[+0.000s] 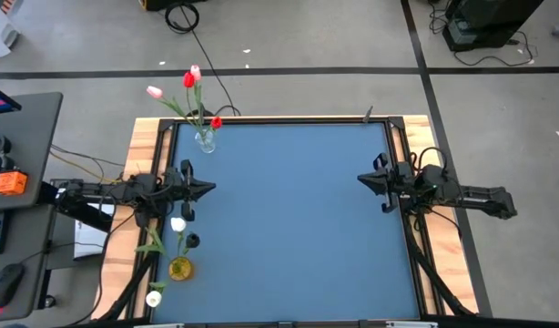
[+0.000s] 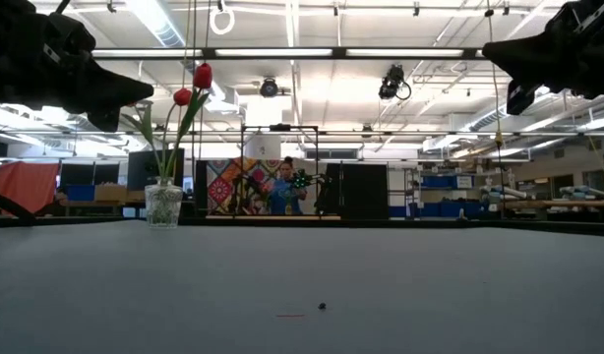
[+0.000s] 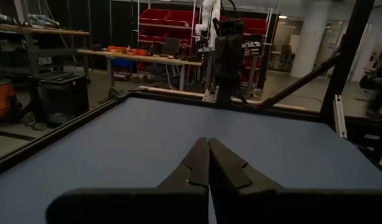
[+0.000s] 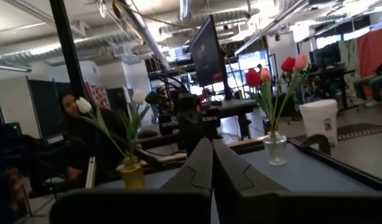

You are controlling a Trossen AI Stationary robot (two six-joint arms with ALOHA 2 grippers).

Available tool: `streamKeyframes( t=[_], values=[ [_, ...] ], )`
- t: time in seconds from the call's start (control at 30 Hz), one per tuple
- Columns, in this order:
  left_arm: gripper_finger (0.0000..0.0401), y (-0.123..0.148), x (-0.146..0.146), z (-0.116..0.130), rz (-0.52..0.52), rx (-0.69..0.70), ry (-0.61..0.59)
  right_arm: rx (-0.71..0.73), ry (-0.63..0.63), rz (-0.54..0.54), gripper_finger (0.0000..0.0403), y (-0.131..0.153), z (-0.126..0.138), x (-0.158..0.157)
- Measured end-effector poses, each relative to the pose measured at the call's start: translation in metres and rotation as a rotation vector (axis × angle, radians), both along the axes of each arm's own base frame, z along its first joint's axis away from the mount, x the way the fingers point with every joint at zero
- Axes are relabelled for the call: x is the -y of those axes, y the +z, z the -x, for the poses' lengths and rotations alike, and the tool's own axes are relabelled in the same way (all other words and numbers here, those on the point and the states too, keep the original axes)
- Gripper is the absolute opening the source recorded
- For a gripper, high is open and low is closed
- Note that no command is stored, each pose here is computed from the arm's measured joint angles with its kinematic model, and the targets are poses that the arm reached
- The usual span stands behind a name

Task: Sort flowers into vase by color
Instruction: Return to Home Position

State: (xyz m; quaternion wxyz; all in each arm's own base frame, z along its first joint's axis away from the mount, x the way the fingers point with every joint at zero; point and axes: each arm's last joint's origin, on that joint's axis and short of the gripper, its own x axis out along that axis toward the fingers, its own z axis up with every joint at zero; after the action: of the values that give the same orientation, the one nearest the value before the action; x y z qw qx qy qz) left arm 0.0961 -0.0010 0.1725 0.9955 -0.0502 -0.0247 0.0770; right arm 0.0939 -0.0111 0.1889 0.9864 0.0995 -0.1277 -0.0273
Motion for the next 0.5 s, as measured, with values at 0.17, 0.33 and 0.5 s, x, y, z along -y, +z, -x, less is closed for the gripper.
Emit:
streamKeyframes(
  t=[0.17, 0.33, 0.5],
  values=[
    [0.0004, 0.0005, 0.0000, 0.0000, 0.025, 0.009, -0.002, 0.006, 0.009, -0.001, 0.0008, 0.0008, 0.0000, -0.0003],
    [0.0004, 0.0008, 0.0000, 0.0000, 0.033, 0.013, -0.002, 0.004, 0.017, 0.021, 0.0008, 0.0009, 0.0000, -0.0006],
    [0.0004, 0.0010, -0.0026, 0.0006, 0.024, 0.014, 0.088, -0.001, 0.017, 0.028, 0.0008, 0.0005, -0.0001, -0.0007]
  ],
)
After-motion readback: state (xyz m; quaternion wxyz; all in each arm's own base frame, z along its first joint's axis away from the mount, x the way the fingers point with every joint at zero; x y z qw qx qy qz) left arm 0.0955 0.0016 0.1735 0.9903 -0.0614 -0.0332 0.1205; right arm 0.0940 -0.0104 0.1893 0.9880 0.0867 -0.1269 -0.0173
